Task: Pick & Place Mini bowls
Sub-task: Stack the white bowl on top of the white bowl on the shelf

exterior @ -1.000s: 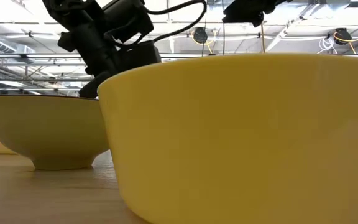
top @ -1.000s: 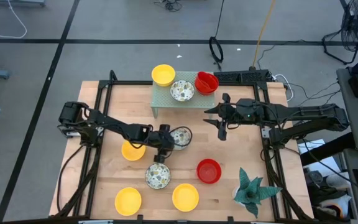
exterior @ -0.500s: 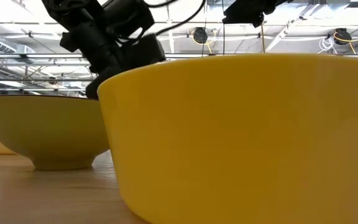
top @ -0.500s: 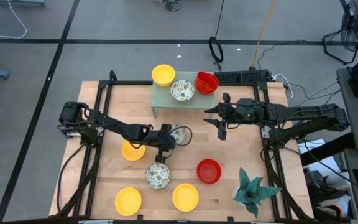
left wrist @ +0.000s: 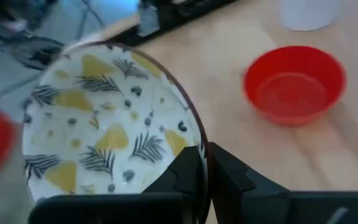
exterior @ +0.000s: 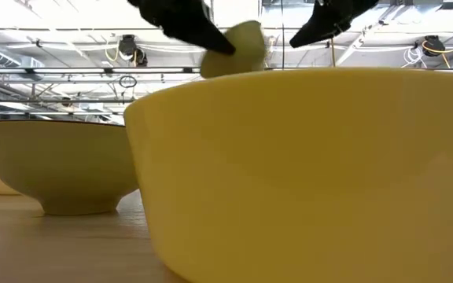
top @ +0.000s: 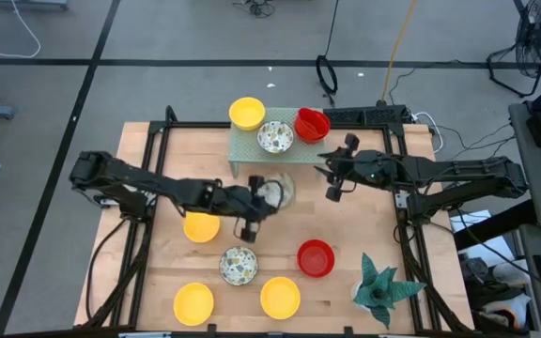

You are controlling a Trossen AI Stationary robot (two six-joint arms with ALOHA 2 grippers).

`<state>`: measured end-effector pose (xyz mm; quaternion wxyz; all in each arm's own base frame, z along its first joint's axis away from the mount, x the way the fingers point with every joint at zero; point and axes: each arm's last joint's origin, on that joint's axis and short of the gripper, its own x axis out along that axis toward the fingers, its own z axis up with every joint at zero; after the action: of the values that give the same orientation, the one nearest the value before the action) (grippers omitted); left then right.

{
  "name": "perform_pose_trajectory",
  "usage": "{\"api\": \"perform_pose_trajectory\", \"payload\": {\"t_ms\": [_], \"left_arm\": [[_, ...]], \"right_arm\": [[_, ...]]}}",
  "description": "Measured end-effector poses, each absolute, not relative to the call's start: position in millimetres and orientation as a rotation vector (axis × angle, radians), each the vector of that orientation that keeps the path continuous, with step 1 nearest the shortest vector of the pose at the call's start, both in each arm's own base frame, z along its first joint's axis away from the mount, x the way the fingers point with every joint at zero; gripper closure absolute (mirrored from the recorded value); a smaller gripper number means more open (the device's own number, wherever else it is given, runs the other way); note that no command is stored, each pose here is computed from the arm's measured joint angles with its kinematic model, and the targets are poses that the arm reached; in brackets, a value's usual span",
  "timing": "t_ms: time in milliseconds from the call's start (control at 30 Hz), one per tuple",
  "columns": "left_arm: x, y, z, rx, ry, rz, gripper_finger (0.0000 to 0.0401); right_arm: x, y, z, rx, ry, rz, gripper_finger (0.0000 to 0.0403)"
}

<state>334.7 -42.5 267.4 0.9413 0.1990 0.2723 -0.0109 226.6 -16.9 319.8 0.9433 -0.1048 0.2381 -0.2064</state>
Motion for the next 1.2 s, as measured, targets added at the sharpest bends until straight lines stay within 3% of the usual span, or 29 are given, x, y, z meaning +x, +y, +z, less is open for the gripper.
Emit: {"api": "perform_pose_trajectory", "payload": {"t_ms": [233,367,633,800,1067,1200], "left_arm": [[333,-7,312,0.436,0.486,0.192,0.0387],[333,19,311,0.452,0.511,0.253,0.0375],[329,63,309,0.381,0.538,0.298,0.0389],[330,73,305,0.348,0.547,0.286,0.0371],[334,82,292,0.339,0.601,0.29,0.039],[335,86,292,0.358,0.593,0.311,0.0368]], "right_arm": [[224,-20,319,-0.244,0.508,-0.53,0.0259],[223,-20,318,-0.254,0.518,-0.56,0.0259],[224,-20,318,-0.25,0.517,-0.559,0.0259],[224,-20,318,-0.25,0.516,-0.56,0.0259],[225,-20,313,-0.246,0.502,-0.558,0.0259],[224,-20,303,-0.255,0.532,-0.554,0.0259]]}}
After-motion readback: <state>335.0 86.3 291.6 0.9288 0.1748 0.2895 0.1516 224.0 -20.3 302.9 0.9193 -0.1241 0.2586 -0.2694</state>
